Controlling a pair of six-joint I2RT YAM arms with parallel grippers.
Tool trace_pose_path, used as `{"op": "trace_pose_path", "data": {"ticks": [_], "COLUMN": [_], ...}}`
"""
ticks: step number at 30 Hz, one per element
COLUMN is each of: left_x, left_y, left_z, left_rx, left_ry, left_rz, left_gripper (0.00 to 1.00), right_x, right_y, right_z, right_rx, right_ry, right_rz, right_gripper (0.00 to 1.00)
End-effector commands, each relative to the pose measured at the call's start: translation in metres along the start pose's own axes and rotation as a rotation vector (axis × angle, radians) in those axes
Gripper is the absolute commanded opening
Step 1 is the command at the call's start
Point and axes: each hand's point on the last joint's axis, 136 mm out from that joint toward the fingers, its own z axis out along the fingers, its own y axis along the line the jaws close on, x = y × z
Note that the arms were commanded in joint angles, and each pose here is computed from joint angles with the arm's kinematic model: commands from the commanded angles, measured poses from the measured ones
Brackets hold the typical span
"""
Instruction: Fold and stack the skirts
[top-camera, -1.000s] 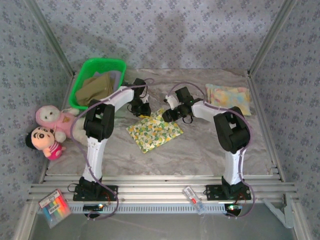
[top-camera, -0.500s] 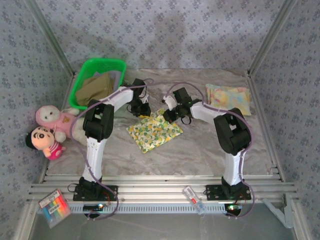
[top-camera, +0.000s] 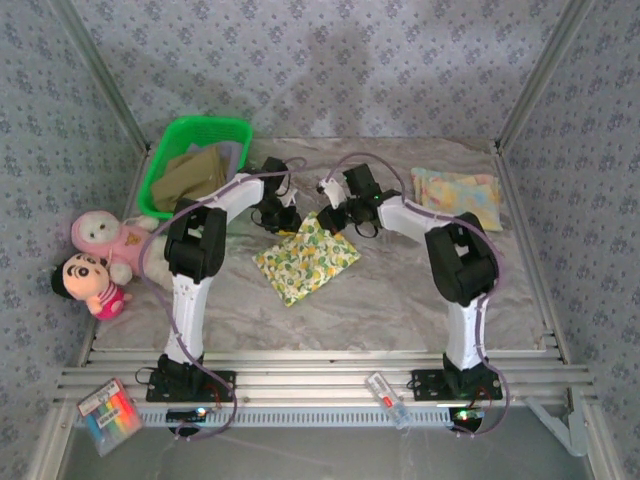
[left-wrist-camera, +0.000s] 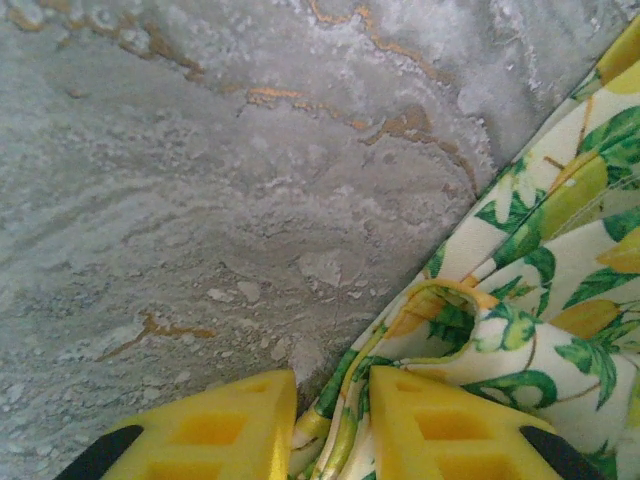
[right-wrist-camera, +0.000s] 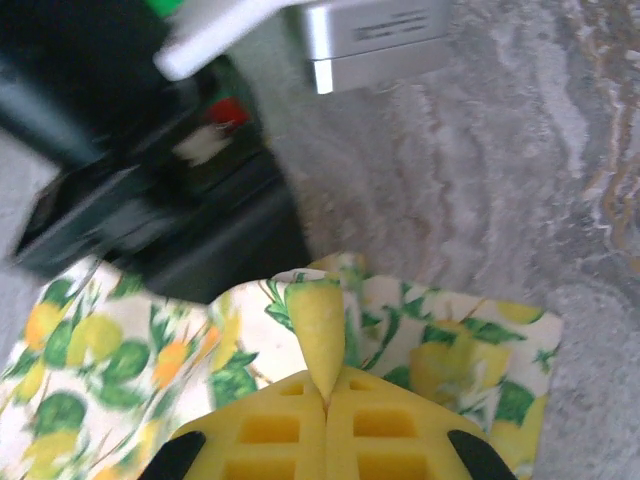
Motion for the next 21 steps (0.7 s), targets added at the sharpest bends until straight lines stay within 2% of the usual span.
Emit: {"op": "trace_pose_path", "data": {"ticks": [1, 5, 9, 13, 17, 21], "left_x": [0.017, 0.012, 0.004, -0.002, 0.011, 0.035], "left_y": [0.0, -0.002, -0.009, -0.019, -0.035, -0.065], "left_z": [0.021, 0.016, -0.004, -0.038, -0.072, -0.077], "left_rx": [0.025, 0.057, 0.058, 0.057, 0.058, 0.114], "left_ry": [0.066, 0.055, 0.018, -0.045, -0.107, -0.128], "left_rz": [0.036, 0.037, 0.047, 0.034, -0.028, -0.082], "left_gripper": [0.29, 0.32, 0.35, 0.46, 0.51, 0.5], "right_x": [0.0, 0.013, 0.026, 0.034, 0.037, 0.038], "right_y": [-0.019, -0.028, -0.036, -0.033, -0.033, -0.032], "right_z": [0.013, 0.023, 0.029, 0.031, 0.032, 0.033], "right_rx": [0.007, 0.027, 0.058, 0.047, 0.052, 0.061], "right_ry": [-0.001, 0.053, 0.097, 0.118, 0.128, 0.13], "right_rz": [0.067, 0.098, 0.14, 0.154, 0.17, 0.181], "right_gripper": [0.0, 0.0, 0.0, 0.0, 0.0, 0.0]}}
